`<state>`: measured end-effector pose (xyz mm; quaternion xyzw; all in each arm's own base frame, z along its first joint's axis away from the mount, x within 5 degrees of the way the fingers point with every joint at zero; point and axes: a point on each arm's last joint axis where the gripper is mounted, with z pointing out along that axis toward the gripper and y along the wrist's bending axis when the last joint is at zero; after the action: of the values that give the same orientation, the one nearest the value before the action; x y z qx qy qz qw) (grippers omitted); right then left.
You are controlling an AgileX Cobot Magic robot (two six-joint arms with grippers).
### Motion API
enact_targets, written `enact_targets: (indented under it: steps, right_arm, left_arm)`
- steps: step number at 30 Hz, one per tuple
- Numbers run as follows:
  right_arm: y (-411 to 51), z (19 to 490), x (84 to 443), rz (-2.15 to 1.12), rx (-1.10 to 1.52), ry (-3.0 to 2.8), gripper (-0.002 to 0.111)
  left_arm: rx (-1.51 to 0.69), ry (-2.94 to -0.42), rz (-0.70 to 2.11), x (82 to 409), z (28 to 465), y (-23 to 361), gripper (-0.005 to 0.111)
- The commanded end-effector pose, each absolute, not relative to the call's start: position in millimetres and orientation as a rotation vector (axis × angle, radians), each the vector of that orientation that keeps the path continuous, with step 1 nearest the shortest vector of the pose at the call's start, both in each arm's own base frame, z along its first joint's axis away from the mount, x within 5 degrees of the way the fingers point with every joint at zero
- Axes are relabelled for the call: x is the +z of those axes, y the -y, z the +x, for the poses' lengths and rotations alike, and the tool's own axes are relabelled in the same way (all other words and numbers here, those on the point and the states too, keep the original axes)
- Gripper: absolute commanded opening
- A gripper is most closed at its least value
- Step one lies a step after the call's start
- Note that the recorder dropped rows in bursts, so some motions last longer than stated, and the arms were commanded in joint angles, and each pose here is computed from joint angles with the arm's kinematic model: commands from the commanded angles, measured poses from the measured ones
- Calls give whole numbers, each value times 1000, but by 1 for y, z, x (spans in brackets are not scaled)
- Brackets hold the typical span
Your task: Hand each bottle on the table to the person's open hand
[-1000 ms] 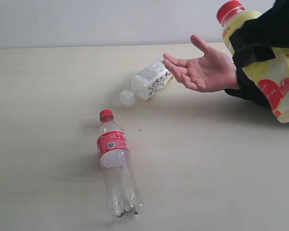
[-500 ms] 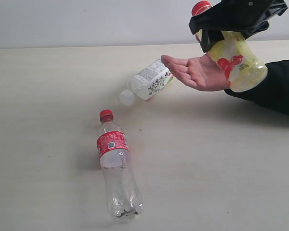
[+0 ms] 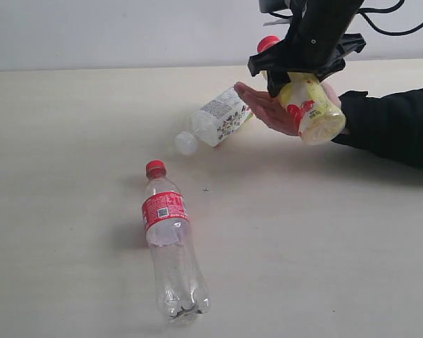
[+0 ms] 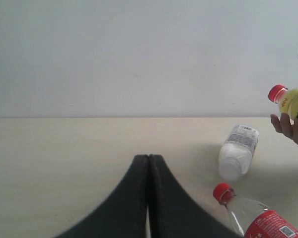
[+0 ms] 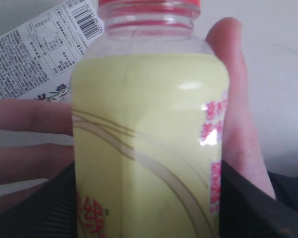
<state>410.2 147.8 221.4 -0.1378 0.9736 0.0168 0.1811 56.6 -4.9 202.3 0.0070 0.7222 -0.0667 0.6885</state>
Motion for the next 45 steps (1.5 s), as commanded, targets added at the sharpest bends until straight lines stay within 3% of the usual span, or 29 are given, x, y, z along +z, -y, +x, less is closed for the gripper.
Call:
enact_targets:
  steps: [1, 3, 6, 7, 11, 19, 31, 34, 36, 45]
  right_arm:
    - [-146, 413, 225, -370, 47, -2732, 1]
    - [-146, 413, 225, -370, 47, -2732, 7]
    - [-146, 413, 225, -384, 44, -2732, 32]
    - [-146, 413, 225, -388, 42, -2733, 45]
    - [-146, 412, 226, -386, 45, -2732, 75]
    - [-144, 411, 234, -390, 35, -2711, 80]
    - [-129, 373, 303, -406, 2, -2699, 80]
    - [-121, 353, 320, -417, -28, -2774, 77]
    - [-116, 340, 335, -406, -20, -2748, 68]
    - [-78, 227, 385, -359, 102, -2469, 0]
  left_arm:
    - [-147, -1610, 17, 202, 56, 5, 0]
    - [-147, -1610, 17, 202, 56, 5, 0]
    - [-147, -1610, 17, 202, 56, 5, 0]
    - [-147, -1610, 17, 202, 56, 5, 0]
    - [-147, -1610, 17, 202, 56, 5, 0]
    - [-147, -1610, 17, 202, 56, 5, 0]
    - [-147, -1610, 17, 202, 56, 5, 0]
    - [-147, -1610, 17, 202, 56, 5, 0]
    - [-147, -1610, 17, 202, 56, 5, 0]
    - [-147, -1610, 17, 202, 56, 5, 0]
